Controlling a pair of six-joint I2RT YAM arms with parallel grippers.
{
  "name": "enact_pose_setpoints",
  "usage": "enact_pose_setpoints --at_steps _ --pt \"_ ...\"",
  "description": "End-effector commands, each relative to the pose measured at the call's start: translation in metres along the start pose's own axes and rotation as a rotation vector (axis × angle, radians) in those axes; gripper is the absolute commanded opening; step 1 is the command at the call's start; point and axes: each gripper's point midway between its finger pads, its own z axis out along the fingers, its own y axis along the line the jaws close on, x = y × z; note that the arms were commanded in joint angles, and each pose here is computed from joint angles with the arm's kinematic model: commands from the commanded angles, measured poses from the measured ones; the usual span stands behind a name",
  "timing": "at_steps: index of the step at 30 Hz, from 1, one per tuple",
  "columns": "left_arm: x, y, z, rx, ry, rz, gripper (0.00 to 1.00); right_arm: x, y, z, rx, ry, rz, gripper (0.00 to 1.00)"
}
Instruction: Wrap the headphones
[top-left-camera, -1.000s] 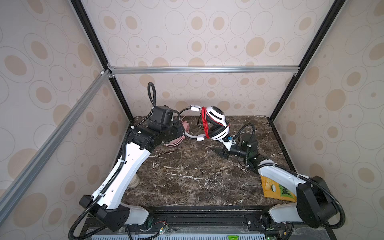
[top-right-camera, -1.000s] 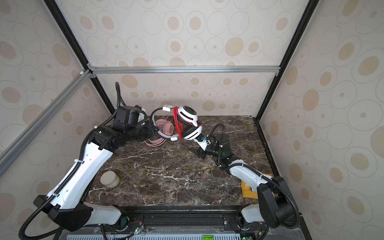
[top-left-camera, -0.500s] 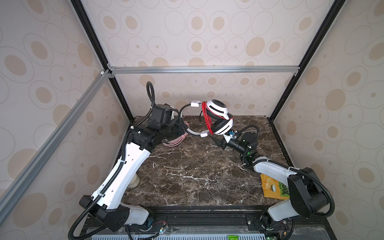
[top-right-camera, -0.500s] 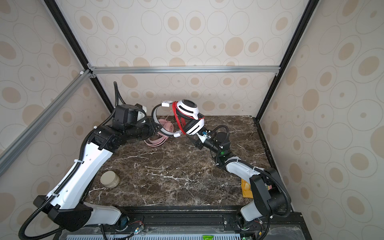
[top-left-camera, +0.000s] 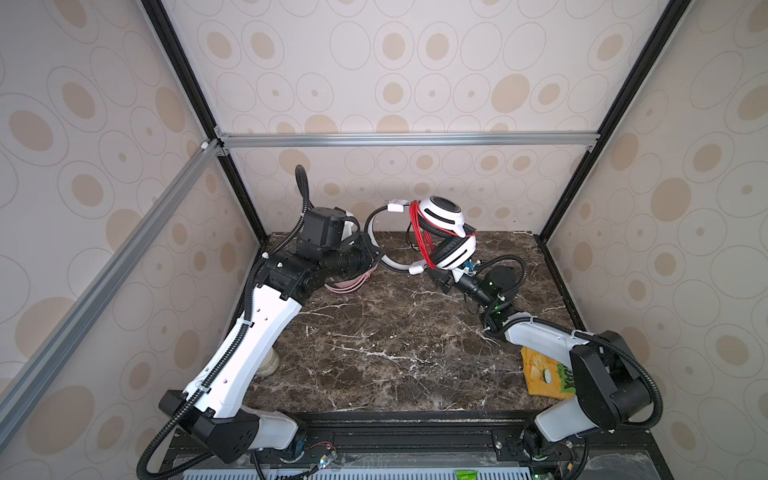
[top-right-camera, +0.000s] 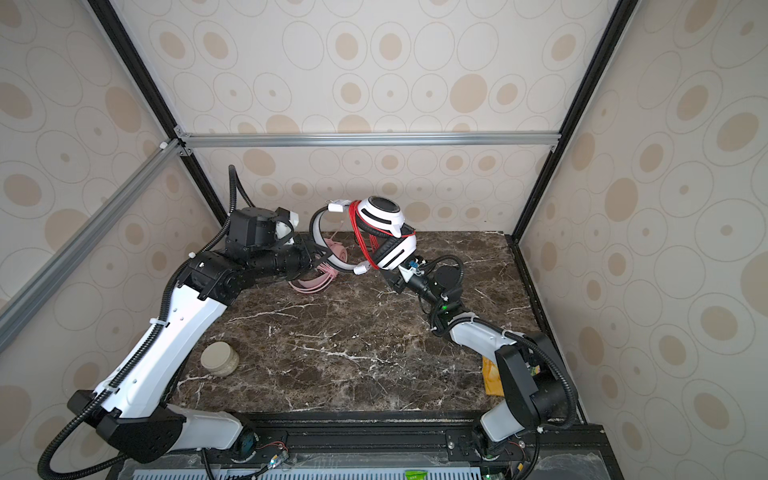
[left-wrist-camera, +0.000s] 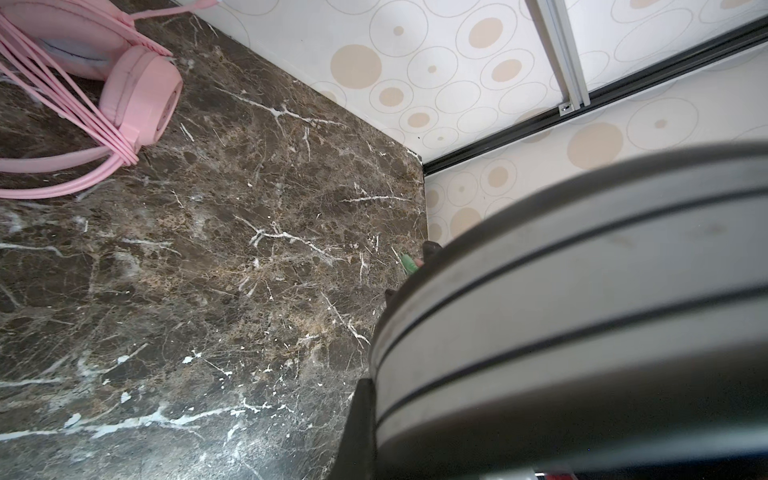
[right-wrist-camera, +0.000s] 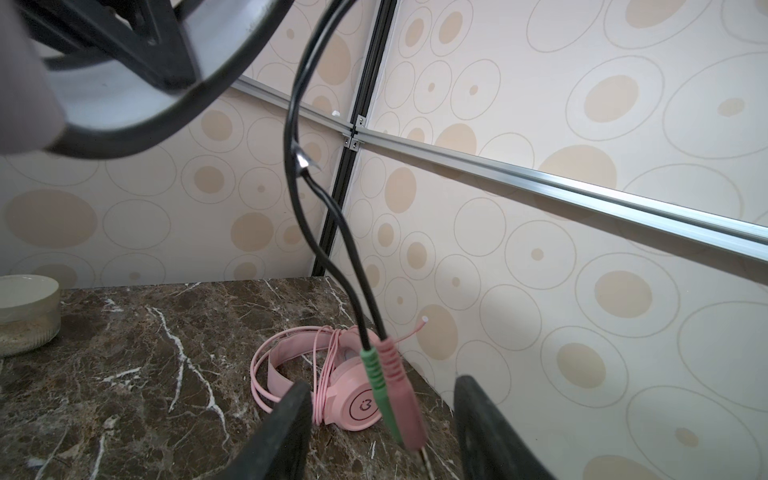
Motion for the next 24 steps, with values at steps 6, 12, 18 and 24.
enact_pose_setpoints --at_steps 6,12,18,24 --pt "-0.009 -0.038 -0.019 0.168 -0.04 -0.022 0.0 -0.023 -0.005 0.011 0.0 -0.106 0.01 0.15" --pt "-0.012 -0.042 -0.022 0.178 -0.049 -0.021 0.0 -0.021 0.0 0.006 -0.009 -0.098 0.018 0.07" --pt "-0.029 -0.033 -0.024 0.132 -0.111 -0.028 0.0 -0.022 0.015 -0.015 -0.04 -0.076 0.056 0.07" --pt "-0.04 -0.022 -0.011 0.097 -0.133 -0.106 0.0 -0.034 0.047 -0.039 -0.084 -0.039 0.076 0.08"
